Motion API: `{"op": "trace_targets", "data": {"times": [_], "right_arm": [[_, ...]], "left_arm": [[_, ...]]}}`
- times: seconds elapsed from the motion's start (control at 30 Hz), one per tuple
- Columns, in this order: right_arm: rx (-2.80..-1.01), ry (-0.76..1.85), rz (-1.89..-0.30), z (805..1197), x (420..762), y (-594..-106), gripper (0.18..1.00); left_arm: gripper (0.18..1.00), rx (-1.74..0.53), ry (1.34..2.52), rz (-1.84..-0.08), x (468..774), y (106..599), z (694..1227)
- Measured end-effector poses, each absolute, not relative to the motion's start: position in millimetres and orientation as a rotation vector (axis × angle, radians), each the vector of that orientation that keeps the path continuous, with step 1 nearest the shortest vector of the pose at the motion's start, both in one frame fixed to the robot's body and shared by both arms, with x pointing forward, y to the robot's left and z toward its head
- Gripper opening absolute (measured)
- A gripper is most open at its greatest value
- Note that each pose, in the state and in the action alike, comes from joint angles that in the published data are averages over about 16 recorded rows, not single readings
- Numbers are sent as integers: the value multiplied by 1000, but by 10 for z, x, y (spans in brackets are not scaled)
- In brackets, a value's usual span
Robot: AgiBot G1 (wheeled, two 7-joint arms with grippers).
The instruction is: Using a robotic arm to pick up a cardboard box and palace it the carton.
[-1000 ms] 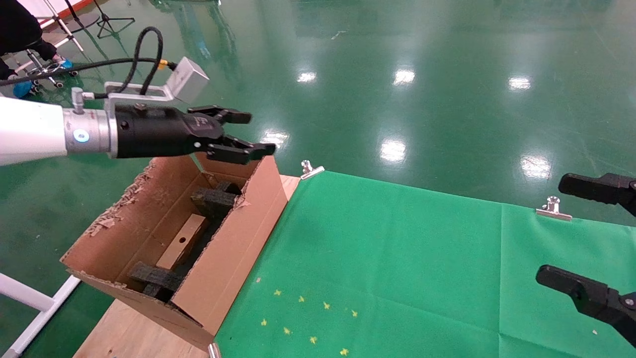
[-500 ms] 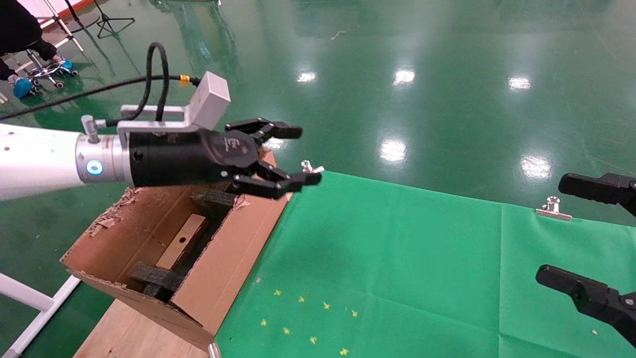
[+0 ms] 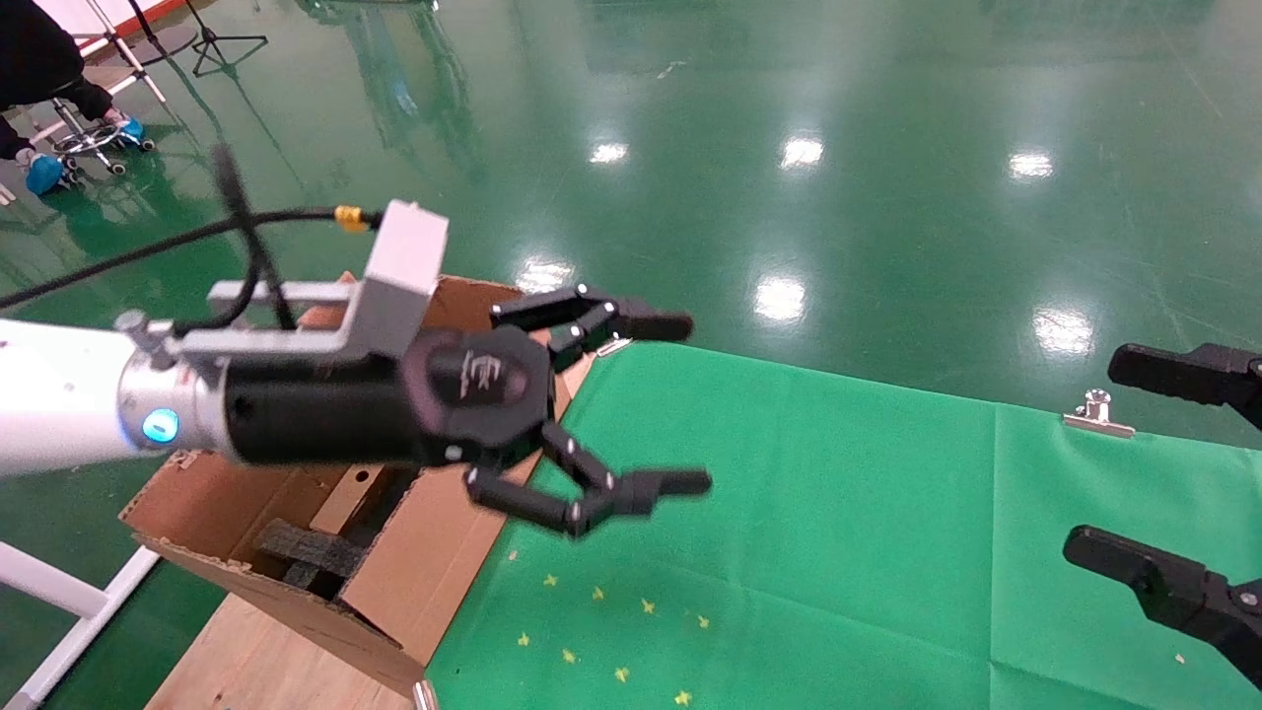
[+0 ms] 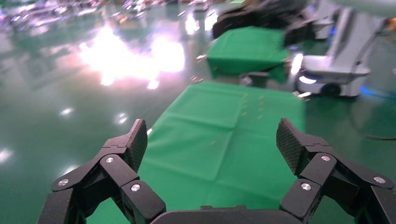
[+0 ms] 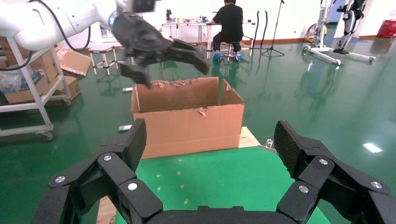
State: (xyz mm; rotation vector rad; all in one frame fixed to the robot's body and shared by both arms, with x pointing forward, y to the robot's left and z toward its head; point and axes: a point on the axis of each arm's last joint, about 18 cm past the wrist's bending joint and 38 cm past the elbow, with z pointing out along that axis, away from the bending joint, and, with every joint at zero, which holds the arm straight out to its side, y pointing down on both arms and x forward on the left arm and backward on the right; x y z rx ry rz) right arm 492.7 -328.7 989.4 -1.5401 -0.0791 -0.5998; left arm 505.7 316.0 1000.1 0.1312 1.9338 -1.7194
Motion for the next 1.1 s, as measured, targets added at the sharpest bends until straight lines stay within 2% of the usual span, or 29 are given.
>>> {"op": "trace_targets", "data": {"times": [0.4, 1.1], "right_arm": [[-1540, -79, -600, 9894, 4928, -3288, 1001], [-1540, -78, -600, 9894, 4928, -3288, 1001]], "left_arm": [[1001, 295, 1923, -1810, 4714, 2982, 9913], [1001, 281, 1924, -1801, 4745, 2998, 9920]]}}
